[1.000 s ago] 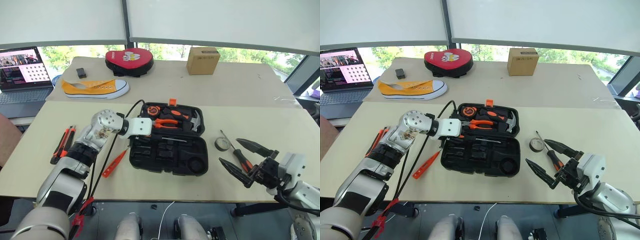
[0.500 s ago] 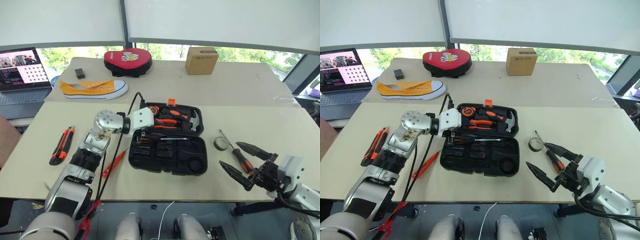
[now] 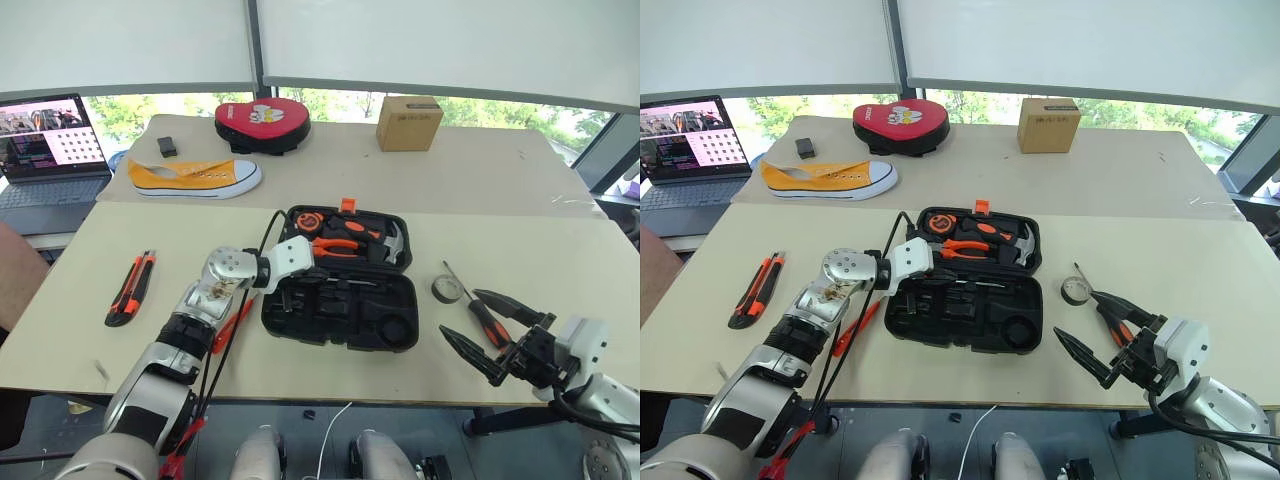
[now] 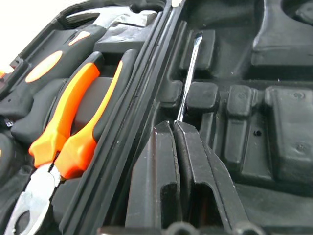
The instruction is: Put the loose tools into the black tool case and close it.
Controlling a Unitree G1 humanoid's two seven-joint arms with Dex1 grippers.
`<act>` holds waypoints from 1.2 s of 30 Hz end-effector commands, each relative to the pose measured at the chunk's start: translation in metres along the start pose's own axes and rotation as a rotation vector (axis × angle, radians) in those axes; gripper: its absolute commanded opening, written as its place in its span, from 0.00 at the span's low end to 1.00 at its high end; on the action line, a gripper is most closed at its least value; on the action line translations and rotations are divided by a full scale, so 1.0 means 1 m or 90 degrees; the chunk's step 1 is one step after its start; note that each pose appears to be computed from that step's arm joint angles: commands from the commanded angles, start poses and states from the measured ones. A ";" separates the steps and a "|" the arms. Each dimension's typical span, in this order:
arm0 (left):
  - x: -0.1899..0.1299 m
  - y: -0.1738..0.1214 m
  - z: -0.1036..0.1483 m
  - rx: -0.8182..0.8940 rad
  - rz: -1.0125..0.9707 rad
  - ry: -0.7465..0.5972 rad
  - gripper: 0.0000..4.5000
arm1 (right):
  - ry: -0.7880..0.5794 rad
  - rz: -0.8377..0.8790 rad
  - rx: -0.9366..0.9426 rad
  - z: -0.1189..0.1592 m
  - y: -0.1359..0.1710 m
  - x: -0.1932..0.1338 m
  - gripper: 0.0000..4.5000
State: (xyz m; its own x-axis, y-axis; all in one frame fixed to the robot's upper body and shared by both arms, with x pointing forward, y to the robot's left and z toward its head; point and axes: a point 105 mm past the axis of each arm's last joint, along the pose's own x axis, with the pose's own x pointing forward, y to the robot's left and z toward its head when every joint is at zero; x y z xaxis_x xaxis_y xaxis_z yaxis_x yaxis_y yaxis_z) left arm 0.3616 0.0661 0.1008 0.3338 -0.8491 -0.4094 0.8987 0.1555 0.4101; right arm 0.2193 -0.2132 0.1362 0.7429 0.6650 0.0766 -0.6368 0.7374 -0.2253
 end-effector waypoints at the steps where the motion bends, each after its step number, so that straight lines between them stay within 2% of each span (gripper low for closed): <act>1: 0.010 -0.012 -0.027 -0.067 -0.009 0.059 0.04 | -0.014 -0.014 -0.031 0.007 -0.004 -0.001 1.00; 5: 0.008 -0.002 -0.013 -0.079 0.029 -0.007 0.04 | -0.005 -0.034 -0.033 0.004 -0.007 -0.002 1.00; 8: -0.028 0.021 0.024 -0.076 0.098 -0.181 0.20 | 0.002 -0.075 -0.028 0.005 -0.016 -0.015 1.00; 10: -0.052 0.022 0.038 -0.068 0.101 -0.256 0.36 | 0.016 -0.092 -0.026 0.003 -0.019 -0.026 1.00; 13: -0.083 0.013 0.042 -0.057 0.080 -0.286 0.61 | 0.051 -0.116 -0.029 -0.002 -0.021 -0.046 1.00; 15: -0.109 0.005 0.046 -0.052 0.082 -0.336 0.78 | 0.078 -0.144 -0.027 -0.007 -0.024 -0.063 1.00; 16: -0.121 0.001 0.045 -0.065 0.080 -0.332 0.82 | 0.093 -0.161 -0.026 -0.009 -0.025 -0.073 1.00; 18: -0.138 -0.010 0.040 -0.080 0.071 -0.302 1.00 | 0.120 -0.187 -0.028 -0.013 -0.026 -0.090 1.00; 21: -0.157 -0.037 0.023 -0.086 0.041 -0.236 1.00 | 0.165 -0.216 -0.021 -0.022 -0.023 -0.112 1.00; 23: -0.176 -0.059 0.006 -0.074 0.016 -0.201 1.00 | 0.240 -0.213 -0.015 -0.036 -0.012 -0.129 1.00; 24: -0.185 -0.064 0.001 -0.060 0.012 -0.196 1.00 | 0.262 -0.204 -0.011 -0.039 -0.007 -0.133 1.00; 26: -0.201 -0.061 -0.011 -0.098 0.052 -0.173 1.00 | 0.274 -0.231 0.004 -0.040 -0.008 -0.135 1.00; 28: -0.203 -0.063 -0.015 -0.122 0.057 -0.164 1.00 | 0.282 -0.248 0.013 -0.040 -0.013 -0.131 1.00; 33: -0.183 -0.070 -0.004 -0.139 0.041 -0.200 1.00 | 0.225 -0.227 0.011 -0.027 -0.036 -0.096 1.00; 36: -0.167 -0.081 0.008 -0.167 -0.003 -0.223 1.00 | 0.278 -0.170 0.025 -0.036 -0.049 -0.071 1.00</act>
State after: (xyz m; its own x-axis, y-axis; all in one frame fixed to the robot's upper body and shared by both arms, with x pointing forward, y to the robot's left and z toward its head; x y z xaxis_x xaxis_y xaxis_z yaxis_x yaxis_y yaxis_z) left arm 0.2340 0.1997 0.1348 0.2788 -0.9535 -0.1149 0.9517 0.2582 0.1661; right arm 0.2022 -0.2997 0.1106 0.9021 0.3534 -0.2476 -0.4102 0.8805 -0.2378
